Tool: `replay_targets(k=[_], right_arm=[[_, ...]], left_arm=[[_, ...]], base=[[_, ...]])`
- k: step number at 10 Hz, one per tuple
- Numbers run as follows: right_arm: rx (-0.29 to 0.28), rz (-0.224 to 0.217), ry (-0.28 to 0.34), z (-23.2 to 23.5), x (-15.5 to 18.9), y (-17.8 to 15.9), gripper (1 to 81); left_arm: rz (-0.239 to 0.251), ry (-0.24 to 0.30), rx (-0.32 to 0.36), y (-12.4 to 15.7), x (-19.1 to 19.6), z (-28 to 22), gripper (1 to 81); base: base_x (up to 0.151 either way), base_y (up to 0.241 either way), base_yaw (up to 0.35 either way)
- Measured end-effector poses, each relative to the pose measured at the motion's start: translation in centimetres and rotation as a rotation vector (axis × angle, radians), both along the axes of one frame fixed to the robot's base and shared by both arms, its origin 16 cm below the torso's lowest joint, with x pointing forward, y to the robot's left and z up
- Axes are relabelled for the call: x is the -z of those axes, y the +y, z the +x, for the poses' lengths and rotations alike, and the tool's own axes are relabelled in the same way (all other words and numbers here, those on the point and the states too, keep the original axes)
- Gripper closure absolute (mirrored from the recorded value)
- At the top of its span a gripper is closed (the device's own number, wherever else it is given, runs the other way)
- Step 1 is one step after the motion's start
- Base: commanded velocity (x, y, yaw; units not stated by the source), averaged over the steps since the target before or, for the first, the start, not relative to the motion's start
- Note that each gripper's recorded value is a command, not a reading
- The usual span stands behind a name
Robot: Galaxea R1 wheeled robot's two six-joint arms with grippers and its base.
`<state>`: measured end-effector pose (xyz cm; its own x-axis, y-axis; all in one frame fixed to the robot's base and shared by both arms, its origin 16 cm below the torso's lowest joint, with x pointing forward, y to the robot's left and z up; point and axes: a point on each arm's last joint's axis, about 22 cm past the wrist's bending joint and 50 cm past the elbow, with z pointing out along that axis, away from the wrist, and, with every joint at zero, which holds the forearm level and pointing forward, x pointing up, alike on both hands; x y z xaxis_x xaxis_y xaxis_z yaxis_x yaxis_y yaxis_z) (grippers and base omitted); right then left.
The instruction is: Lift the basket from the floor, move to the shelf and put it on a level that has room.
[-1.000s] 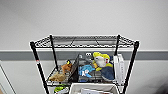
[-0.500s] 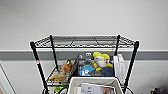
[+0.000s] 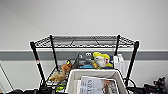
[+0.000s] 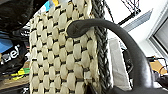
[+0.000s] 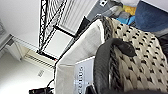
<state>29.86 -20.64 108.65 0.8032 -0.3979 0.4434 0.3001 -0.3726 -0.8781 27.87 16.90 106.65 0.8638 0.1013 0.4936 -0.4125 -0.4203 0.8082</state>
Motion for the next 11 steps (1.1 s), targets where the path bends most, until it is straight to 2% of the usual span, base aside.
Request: replay_targets(k=[3,7,11], right_arm=[[-0.011,0.011,-0.036,0.4,-3.7,-0.1,81.1],[-0.037,0.030,-0.086,0.5,-8.5,0.4,81.1],[-0.056,0.029,-0.113,0.3,-12.2,0.6,81.1]], left_arm=[[-0.013,-0.040,0.011,-0.4,-4.0,0.3,81.1],[-0.029,-0.063,0.002,-0.5,-7.7,0.6,81.1],[-0.031,-0.093,-0.004,-0.5,-11.5,1.0,81.1]], base=[[0.000,0.000,0.000],[0.000,0.000,0.000],[0.000,0.000,0.000]])
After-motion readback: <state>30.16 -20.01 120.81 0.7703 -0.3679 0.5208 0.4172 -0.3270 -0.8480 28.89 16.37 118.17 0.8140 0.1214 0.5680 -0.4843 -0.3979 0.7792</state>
